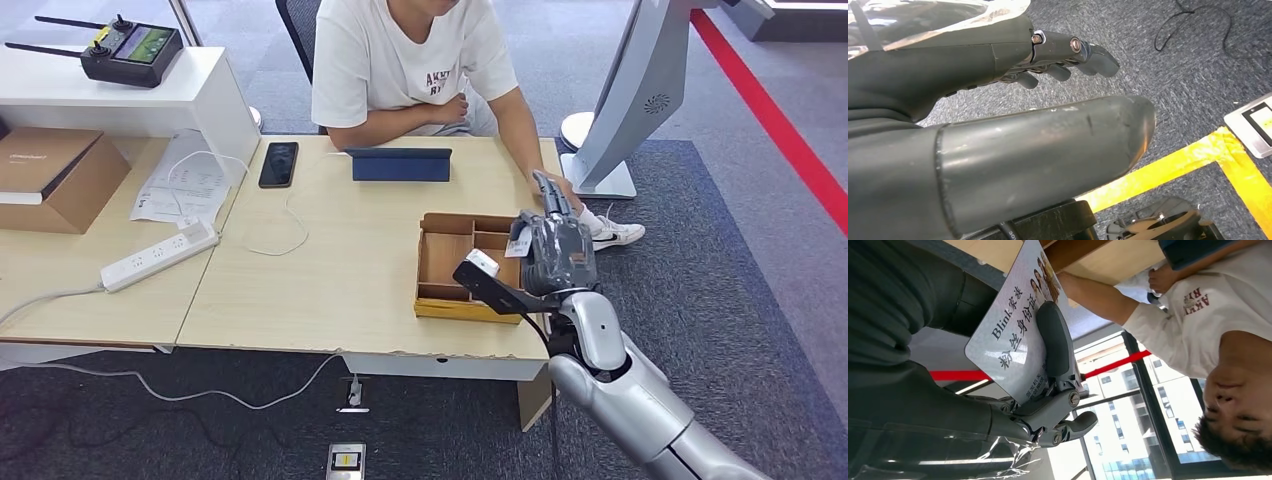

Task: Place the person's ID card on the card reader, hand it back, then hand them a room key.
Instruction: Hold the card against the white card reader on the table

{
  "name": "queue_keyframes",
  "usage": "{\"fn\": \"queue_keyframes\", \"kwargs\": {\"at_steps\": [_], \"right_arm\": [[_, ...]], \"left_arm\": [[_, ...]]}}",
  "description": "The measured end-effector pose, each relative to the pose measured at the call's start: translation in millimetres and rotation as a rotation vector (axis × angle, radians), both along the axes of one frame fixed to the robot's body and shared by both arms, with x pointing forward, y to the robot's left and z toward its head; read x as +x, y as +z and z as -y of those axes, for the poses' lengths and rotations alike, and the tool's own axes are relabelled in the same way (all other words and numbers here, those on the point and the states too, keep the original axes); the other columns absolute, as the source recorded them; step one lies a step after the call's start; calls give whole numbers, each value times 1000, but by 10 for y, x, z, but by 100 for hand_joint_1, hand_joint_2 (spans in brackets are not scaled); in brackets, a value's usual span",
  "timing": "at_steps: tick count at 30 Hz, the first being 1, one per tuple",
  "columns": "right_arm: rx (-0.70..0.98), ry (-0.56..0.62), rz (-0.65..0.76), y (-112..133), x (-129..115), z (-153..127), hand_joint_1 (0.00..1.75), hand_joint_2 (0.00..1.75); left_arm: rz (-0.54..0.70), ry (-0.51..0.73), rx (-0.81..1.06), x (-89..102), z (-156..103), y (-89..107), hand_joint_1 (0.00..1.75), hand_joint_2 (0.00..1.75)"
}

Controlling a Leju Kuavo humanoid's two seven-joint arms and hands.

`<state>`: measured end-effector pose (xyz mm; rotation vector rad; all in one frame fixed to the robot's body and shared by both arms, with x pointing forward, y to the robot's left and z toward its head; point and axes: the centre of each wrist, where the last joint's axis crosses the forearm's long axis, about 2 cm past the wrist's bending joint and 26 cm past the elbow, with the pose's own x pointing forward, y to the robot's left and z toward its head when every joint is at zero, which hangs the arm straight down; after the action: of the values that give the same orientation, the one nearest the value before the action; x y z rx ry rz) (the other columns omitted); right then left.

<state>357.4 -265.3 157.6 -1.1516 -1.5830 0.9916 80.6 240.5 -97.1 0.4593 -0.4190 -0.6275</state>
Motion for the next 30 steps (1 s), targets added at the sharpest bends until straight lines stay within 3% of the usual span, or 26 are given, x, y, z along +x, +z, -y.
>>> {"fn": "queue_keyframes", "kwargs": {"at_steps": [30], "right_arm": [[17, -258, -217, -718, -267, 691, 175, 175]], "left_arm": [[-10, 25, 8, -14, 4, -1, 0, 0]]}}
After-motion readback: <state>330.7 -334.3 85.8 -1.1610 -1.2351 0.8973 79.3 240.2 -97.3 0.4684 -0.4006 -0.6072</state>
